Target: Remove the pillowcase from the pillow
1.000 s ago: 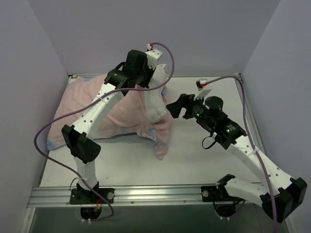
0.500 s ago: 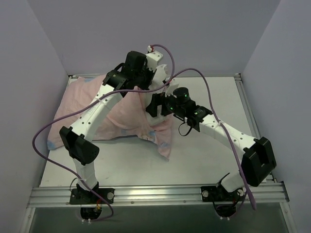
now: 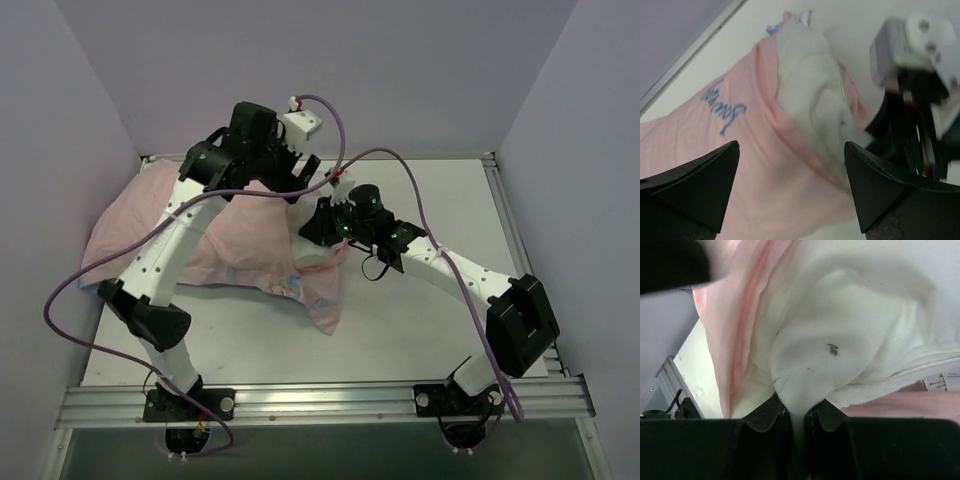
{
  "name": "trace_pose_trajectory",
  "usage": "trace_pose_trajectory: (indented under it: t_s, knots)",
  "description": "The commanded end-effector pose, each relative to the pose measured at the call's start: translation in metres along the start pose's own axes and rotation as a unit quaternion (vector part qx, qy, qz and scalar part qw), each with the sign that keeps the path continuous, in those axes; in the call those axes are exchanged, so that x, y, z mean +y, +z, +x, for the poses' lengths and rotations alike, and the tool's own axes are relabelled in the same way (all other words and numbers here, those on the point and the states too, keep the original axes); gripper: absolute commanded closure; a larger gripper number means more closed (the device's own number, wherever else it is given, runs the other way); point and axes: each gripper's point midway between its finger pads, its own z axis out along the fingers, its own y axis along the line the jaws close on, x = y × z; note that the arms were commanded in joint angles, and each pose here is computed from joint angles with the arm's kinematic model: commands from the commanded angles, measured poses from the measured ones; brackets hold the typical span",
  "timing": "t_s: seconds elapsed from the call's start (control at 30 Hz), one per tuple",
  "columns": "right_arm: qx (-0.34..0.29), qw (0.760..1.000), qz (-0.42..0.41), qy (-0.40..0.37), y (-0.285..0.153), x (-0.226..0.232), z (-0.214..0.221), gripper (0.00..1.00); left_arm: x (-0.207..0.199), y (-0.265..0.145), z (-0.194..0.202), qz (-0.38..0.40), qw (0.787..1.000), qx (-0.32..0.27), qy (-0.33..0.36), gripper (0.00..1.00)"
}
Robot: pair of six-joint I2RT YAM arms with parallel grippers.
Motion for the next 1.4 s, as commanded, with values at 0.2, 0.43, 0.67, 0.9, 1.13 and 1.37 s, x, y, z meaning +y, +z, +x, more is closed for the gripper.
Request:
trace_pose_trajectory:
  t_s: [0.2, 0.43, 0.67, 0.9, 1.13, 1.37]
  knots:
    - [-0.102, 0.993, -0.039, 0.049, -0.012, 0.014, -0.069, 1.00, 0.098, -0.163, 0.156, -0.100, 0.988, 0.116, -0.012, 0.06]
    - [-0.135, 0.985, -0.041, 0.101, -0.015, 0.027, -0.091, 1.00, 0.085, -0.133, 0.236, -0.072, 0.986, 0.148, -0.037, 0.06]
    - [-0.166, 0.975, -0.030, 0.147, -0.006, 0.038, -0.114, 1.00, -0.012, -0.083, 0.175, 0.042, 0.993, 0.094, 0.059, 0.06]
    - [-0.182, 0.970, -0.005, 0.160, -0.003, 0.033, -0.132, 1.00, -0.072, -0.049, 0.143, 0.100, 0.990, 0.102, 0.021, 0.06]
    - [-0.206, 0.962, 0.010, 0.177, -0.008, 0.029, -0.137, 1.00, -0.079, -0.035, 0.117, 0.051, 0.987, 0.045, -0.148, 0.06]
    - [-0.205, 0.962, 0.004, 0.183, -0.003, 0.035, -0.136, 1.00, -0.074, -0.003, 0.139, 0.001, 0.983, 0.078, -0.164, 0.12]
